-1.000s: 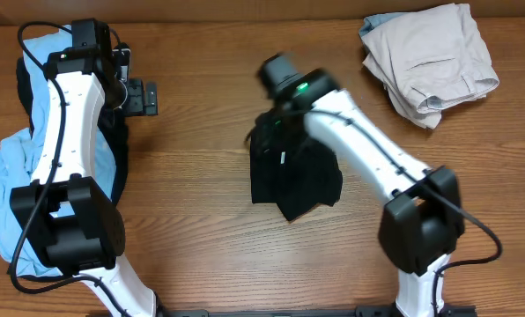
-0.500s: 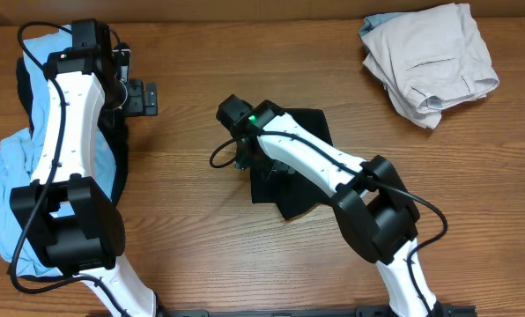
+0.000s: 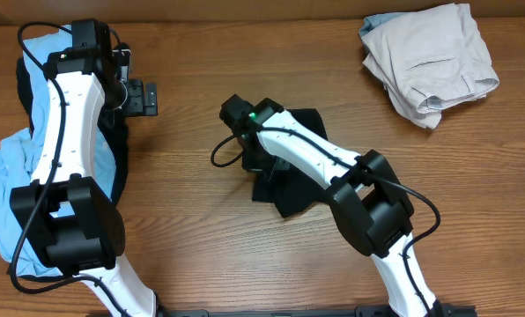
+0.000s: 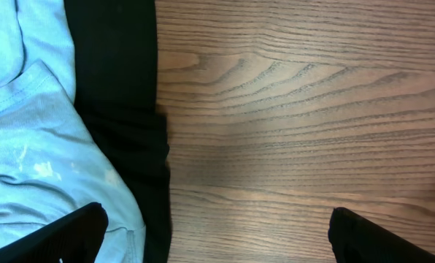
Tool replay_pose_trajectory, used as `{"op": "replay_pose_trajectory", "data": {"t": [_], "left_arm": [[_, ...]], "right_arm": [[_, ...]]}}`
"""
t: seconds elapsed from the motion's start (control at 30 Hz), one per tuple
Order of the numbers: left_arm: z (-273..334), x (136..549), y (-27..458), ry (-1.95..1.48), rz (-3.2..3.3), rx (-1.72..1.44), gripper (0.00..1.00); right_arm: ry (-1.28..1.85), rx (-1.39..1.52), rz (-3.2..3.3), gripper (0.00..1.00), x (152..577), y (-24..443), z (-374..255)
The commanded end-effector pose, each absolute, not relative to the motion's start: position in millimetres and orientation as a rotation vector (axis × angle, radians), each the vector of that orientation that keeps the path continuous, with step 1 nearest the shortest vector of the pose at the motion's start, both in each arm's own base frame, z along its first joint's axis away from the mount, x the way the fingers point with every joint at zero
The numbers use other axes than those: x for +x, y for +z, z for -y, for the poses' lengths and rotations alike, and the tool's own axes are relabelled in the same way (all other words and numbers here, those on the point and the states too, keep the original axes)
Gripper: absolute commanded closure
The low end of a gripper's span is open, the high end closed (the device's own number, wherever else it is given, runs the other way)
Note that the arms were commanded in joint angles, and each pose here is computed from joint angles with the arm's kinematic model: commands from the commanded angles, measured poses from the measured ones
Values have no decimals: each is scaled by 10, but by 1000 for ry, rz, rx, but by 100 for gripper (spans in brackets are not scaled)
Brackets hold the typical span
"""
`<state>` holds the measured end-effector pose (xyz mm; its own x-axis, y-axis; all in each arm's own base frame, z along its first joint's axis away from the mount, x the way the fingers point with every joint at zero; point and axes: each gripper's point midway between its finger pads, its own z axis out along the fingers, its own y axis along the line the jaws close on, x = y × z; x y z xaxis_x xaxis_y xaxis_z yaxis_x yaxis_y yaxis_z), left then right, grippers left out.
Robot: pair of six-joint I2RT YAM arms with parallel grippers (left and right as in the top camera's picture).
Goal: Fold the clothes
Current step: 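Lift the black bundle with the right gripper and carry it to the beige garment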
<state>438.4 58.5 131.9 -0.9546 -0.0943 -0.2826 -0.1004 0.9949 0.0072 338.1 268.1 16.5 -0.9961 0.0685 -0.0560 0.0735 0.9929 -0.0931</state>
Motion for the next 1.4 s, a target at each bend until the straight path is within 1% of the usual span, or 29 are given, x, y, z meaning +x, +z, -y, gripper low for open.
{"op": "replay_pose_trajectory", "data": {"t": [0.0,0.13,0.27,0.4,0.63,0.73,0.83,0.97,1.07,1.23,1.37], "left_arm": [[-667,4408,1323,52,-2851,-136,0],[-668,4404,1321,51,-2853,-137,0],[-663,4408,1323,47,-2851,-136,0],[-657,4412,1323,42,-2850,-135,0],[-658,4413,1324,42,-2849,-135,0],[-660,4434,1330,43,-2840,-135,0],[-663,4456,1337,44,-2831,-135,0],[-663,4464,1340,44,-2827,-134,0],[-659,4452,1336,40,-2832,-144,0],[-589,4467,1339,-18,-2827,-135,0],[-590,4505,1351,-19,-2810,-133,0]], "right_arm": [[-98,33,-3032,96,3619,545,-2584],[-73,17,-2971,96,3848,1112,-2304],[-51,25,-2916,96,4035,1754,-1860],[-82,151,-2843,96,4161,2301,-1298],[-64,291,-2619,96,4363,3063,-492],[-208,371,-2514,96,4423,3285,-64],[-411,373,-2422,96,4539,3416,317],[-464,280,-2362,96,4827,3435,477],[-534,273,-2316,96,5004,3408,681],[-576,293,-2282,96,5230,3239,999],[-535,268,-2306,96,5388,2973,1075]]}}
